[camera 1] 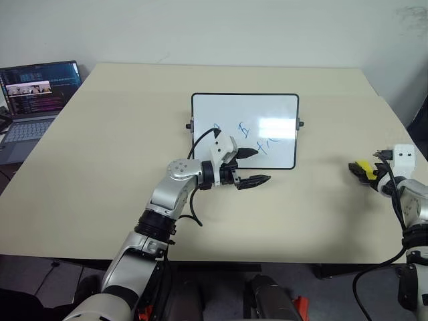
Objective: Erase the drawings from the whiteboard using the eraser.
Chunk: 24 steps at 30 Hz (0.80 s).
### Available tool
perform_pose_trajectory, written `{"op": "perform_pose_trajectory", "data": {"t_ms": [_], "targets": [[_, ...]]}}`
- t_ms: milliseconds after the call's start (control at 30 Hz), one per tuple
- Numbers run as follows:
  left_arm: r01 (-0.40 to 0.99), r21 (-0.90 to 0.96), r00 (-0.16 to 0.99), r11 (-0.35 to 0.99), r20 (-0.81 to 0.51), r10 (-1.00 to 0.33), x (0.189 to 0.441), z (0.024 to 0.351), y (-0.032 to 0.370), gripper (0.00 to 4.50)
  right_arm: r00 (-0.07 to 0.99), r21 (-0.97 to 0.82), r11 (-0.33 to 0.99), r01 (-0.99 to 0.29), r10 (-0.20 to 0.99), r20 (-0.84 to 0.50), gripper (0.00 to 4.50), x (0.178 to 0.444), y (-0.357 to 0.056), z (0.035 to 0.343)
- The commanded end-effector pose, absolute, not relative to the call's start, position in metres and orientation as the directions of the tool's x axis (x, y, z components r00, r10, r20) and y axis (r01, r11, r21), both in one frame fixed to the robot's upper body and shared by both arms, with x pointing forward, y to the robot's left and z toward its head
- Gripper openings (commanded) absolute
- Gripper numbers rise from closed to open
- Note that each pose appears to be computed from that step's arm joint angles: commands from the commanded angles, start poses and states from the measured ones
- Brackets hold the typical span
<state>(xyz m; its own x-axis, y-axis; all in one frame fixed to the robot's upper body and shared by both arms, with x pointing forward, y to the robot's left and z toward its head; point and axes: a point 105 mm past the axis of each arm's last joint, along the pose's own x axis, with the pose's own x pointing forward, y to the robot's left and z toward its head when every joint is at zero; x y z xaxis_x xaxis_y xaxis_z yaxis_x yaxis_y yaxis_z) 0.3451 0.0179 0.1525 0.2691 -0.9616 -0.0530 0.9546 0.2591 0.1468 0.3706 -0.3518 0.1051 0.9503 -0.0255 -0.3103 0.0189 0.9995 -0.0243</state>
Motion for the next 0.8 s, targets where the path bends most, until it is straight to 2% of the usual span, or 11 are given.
{"op": "perform_pose_trajectory", "data": {"t_ms": [33, 367, 800], "targets": [[0.944, 0.197, 0.274, 0.265, -0.019, -0.962, 0.347, 0.169, 0.020, 4.50, 0.961, -0.014, 0.999, 0.039, -0.041, -0.274, 4.31, 0.372, -0.357, 0.115], [0.942, 0.200, 0.279, 0.270, -0.021, -0.960, 0.348, 0.170, 0.022, 4.50, 0.957, -0.012, 0.999, 0.038, -0.040, -0.288, 4.31, 0.373, -0.357, 0.110], [0.941, 0.199, 0.282, 0.273, -0.018, -0.959, 0.348, 0.171, 0.021, 4.50, 0.961, -0.049, 0.999, 0.006, -0.019, -0.277, 4.31, 0.373, -0.360, 0.122]]}}
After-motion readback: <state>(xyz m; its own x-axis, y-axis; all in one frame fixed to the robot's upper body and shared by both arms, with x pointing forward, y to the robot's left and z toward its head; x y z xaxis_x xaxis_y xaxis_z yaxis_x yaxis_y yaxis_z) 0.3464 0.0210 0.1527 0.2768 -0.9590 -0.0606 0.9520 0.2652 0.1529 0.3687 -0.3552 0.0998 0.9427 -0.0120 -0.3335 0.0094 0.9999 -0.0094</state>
